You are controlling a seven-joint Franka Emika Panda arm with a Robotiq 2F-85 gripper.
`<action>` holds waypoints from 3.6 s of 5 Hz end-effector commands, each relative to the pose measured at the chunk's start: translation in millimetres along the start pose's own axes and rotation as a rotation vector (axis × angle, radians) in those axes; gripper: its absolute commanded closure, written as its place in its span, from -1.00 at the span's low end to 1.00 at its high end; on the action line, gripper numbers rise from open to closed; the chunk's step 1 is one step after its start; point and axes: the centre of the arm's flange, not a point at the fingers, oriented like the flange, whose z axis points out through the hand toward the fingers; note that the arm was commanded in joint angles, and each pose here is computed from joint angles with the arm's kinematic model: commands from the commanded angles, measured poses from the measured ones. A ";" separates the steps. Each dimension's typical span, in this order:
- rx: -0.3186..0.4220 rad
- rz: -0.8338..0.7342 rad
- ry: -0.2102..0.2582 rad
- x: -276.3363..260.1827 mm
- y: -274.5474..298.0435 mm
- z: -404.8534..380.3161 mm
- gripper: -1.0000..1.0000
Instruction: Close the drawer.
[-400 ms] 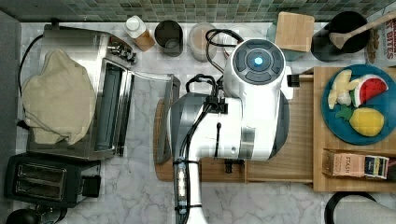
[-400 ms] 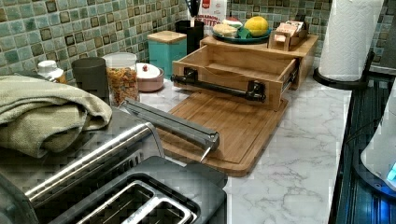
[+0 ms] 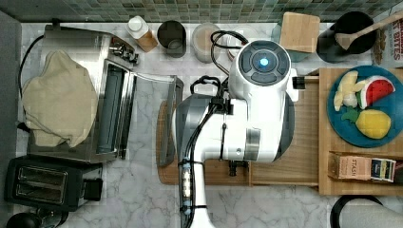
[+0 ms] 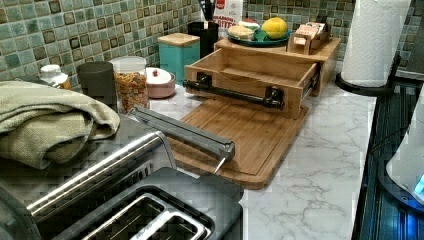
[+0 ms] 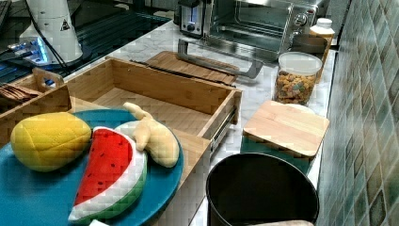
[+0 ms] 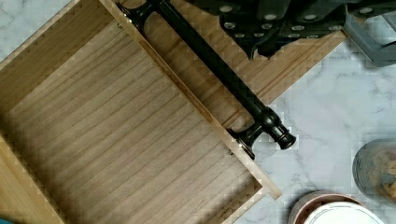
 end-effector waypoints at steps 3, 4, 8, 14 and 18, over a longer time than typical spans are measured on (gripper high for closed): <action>0.063 -0.356 0.043 -56.0 -35.1 61.2 1.00; 0.068 -0.416 0.036 -70.5 -40.9 77.1 1.00; -0.033 -0.565 0.037 -63.0 -46.1 167.1 1.00; -0.059 -0.608 0.095 -49.0 14.7 223.9 1.00; -0.180 -0.574 0.088 49.0 139.5 206.8 1.00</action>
